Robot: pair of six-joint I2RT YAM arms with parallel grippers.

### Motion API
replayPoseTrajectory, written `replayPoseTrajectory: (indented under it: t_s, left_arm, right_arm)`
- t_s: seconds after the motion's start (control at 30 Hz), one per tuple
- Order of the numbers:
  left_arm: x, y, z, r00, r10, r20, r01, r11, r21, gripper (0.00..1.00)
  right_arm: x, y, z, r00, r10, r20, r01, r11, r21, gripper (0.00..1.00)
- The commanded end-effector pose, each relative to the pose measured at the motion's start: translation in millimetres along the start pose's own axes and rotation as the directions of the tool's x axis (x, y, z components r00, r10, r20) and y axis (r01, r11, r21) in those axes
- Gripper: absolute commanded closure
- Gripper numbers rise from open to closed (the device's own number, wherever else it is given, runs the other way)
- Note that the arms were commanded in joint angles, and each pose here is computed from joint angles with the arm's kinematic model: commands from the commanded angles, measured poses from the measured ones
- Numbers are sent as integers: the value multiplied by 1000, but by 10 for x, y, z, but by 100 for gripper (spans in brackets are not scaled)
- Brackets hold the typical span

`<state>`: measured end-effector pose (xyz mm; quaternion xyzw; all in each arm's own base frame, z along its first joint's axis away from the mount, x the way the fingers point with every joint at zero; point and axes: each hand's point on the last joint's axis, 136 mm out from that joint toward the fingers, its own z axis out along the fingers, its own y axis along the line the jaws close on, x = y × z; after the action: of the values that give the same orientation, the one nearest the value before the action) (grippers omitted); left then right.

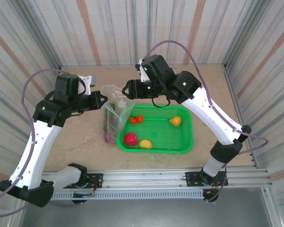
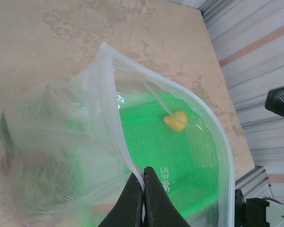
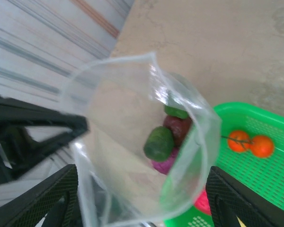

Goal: Place the food in the zip-top bag and seal the zipper

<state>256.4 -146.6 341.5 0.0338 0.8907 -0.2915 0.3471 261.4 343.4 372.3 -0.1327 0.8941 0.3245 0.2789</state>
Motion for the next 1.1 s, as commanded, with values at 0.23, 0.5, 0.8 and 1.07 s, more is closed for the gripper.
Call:
replayPoseTrajectory:
  t_s: [0.23,0.5,0.8,1.07]
  left_arm:
    - [-69,88,-279,993,43,109,-35,997,-72,100]
    - [-75,-57,-208,995,44,85,-46,999,13,100]
    - [-41,-130,-135,998,35,61,-40,997,70,100]
    - [-17,-116,-103,998,36,52,-39,997,71,100]
  right_arm:
    - [665,-1293,-302,999,-49,-11,49,902,429,23]
    - [1271,-2152,-53,993,57,-102,13,818,575,16]
    - [1399,-2853,501,977,152,-150,-24,776,630,16]
    - [1432,-3109,782,967,162,-196,11,744,668,16]
